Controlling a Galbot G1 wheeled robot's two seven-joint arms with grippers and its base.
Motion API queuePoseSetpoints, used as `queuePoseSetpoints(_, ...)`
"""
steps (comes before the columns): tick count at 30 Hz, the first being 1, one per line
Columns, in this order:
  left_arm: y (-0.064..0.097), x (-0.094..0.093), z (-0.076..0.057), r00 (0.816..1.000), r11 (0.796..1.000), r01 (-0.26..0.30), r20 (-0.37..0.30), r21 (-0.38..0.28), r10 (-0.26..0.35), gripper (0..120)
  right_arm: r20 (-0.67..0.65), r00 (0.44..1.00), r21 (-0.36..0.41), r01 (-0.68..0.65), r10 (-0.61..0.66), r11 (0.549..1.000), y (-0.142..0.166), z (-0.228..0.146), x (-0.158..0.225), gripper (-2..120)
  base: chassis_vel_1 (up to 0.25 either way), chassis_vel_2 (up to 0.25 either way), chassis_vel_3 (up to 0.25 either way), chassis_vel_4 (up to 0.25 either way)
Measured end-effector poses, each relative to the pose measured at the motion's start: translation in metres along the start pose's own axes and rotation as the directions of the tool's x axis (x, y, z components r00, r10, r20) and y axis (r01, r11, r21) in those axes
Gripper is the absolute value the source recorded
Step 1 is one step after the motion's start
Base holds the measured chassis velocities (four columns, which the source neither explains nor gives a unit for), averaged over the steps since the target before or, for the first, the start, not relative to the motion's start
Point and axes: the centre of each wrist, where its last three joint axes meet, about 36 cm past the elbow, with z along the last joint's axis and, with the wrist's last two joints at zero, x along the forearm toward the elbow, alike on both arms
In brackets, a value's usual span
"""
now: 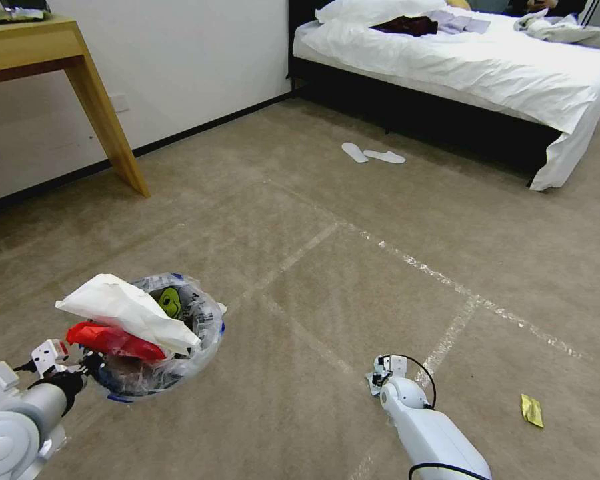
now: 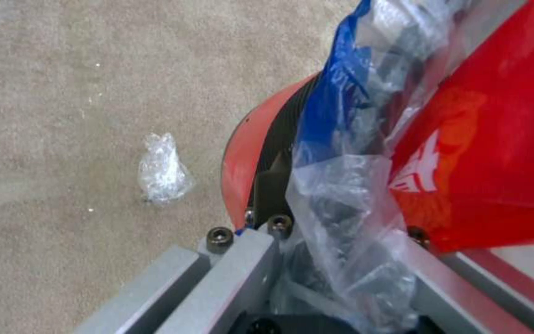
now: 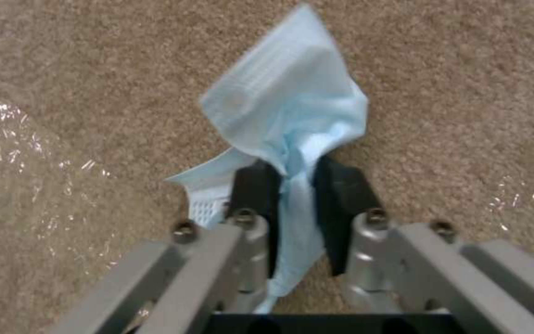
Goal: Pick up the trash bin and place the garbage on the floor into it.
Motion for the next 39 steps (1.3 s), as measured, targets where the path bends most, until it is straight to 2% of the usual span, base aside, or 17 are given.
queuePoseSetpoints(4, 0.000, 0.000, 0.001, 1.000, 1.000, 0.002, 0.000, -0.001, -0.002, 0, 0.006, 1.000, -0.001, 0.002, -0.002, 1.000, -0.003, 0.004, 0.000, 0, 0.000, 0.000, 0.000, 0.000)
queuePoseSetpoints(11, -0.001, 0.001, 0.001, 1.000, 1.000, -0.002, 0.001, -0.003, 0.002, 0, 0.079, 0.996, -0.029, 0.046, -0.043, 0.999, -0.007, 0.001, 0.011, 0, 0.000, 0.000, 0.000, 0.000)
queuePoseSetpoints(13, -0.004, 0.001, 0.001, 1.000, 1.000, -0.008, 0.000, -0.005, 0.008, 0, 0.245, 0.959, -0.062, 0.163, -0.143, 0.985, -0.005, -0.019, 0.036, 0, 0.000, 0.000, 0.000, 0.000)
queuePoseSetpoints(17, -0.006, 0.002, 0.001, 1.000, 1.000, -0.013, -0.003, -0.007, 0.013, 0, 0.407, 0.883, -0.054, 0.280, -0.235, 0.959, 0.000, -0.043, 0.059, 0, 0.000, 0.000, 0.000, 0.000)
queuePoseSetpoints(19, -0.008, 0.002, 0.002, 1.000, 1.000, -0.017, -0.010, -0.010, 0.017, 0, 0.568, 0.746, -0.019, 0.433, -0.346, 0.901, 0.006, -0.082, 0.103, 0, 0.000, 0.000, 0.000, 0.000)
queuePoseSetpoints(21, -0.008, 0.002, 0.002, 1.000, 1.000, -0.020, -0.012, -0.011, 0.019, 0, 0.603, 0.704, -0.003, 0.472, -0.375, 0.882, 0.007, -0.093, 0.116, 0, 0.000, 0.000, 0.000, 0.000)
queuePoseSetpoints(24, -0.011, 0.003, 0.003, 0.999, 1.000, -0.030, -0.026, -0.008, 0.030, 0, 0.717, 0.474, 0.148, 0.613, -0.511, 0.776, 0.017, -0.142, 0.196, 0, 0.000, 0.000, 0.000, 0.000)
queuePoseSetpoints(25, -0.011, 0.003, 0.003, 0.999, 1.000, -0.030, -0.026, -0.008, 0.030, 0, 0.717, 0.474, 0.148, 0.613, -0.511, 0.776, 0.017, -0.142, 0.196, 0, 0.000, 0.000, 0.000, 0.000)
queuePoseSetpoints(26, -0.012, 0.003, 0.003, 0.999, 0.999, -0.034, -0.032, -0.008, 0.033, 0, 0.729, 0.401, 0.203, 0.647, -0.554, 0.735, 0.021, -0.152, 0.222, 0, 0.000, 0.000, 0.000, 0.000)
queuePoseSetpoints(27, -0.012, 0.003, 0.003, 0.999, 0.999, -0.034, -0.032, -0.008, 0.033, 0, 0.729, 0.401, 0.203, 0.647, -0.554, 0.735, 0.021, -0.152, 0.222, 0, 0.000, 0.000, 0.000, 0.000)
queuePoseSetpoints(29, -0.013, 0.002, 0.003, 0.998, 0.999, -0.038, -0.041, -0.014, 0.037, 0, 0.717, 0.254, 0.328, 0.699, -0.649, 0.635, 0.032, -0.164, 0.273, 0, 0.000, 0.000, 0.000, 0.000)
queuePoseSetpoints(30, -0.014, 0.002, 0.003, 0.998, 0.999, -0.039, -0.044, -0.015, 0.039, 0, 0.707, 0.207, 0.366, 0.712, -0.677, 0.599, 0.036, -0.167, 0.289, 0, 0.000, 0.000, 0.000, 0.000)
queuePoseSetpoints(31, -0.014, 0.002, 0.003, 0.998, 0.999, -0.039, -0.044, -0.015, 0.039, 0, 0.707, 0.207, 0.366, 0.712, -0.677, 0.599, 0.036, -0.167, 0.289, 0, 0.000, 0.000, 0.000, 0.000)
queuePoseSetpoints(33, -0.015, 0.001, 0.004, 0.998, 0.999, -0.042, -0.049, -0.018, 0.041, 0, 0.655, 0.080, 0.466, 0.740, -0.751, 0.485, 0.053, -0.173, 0.336, 0, 0.000, 0.000, 0.000, 0.000)
queuePoseSetpoints(34, -0.015, 0.001, 0.004, 0.998, 0.999, -0.042, -0.049, -0.018, 0.041, 0, 0.655, 0.080, 0.466, 0.740, -0.751, 0.485, 0.053, -0.173, 0.336, 0, 0.000, 0.000, 0.000, 0.000)
queuePoseSetpoints(37, -0.018, 0.000, 0.006, 0.997, 0.999, -0.049, -0.062, -0.015, 0.048, 0, 0.574, -0.020, 0.546, 0.755, -0.819, 0.364, 0.079, -0.175, 0.378, 0, 0.000, 0.000, 0.000, 0.000)
queuePoseSetpoints(39, -0.019, 0.000, 0.006, 0.996, 0.998, -0.054, -0.066, -0.014, 0.053, 0, 0.549, -0.034, 0.554, 0.763, -0.835, 0.333, 0.086, -0.175, 0.386, 0, 0.000, 0.000, 0.000, 0.000)
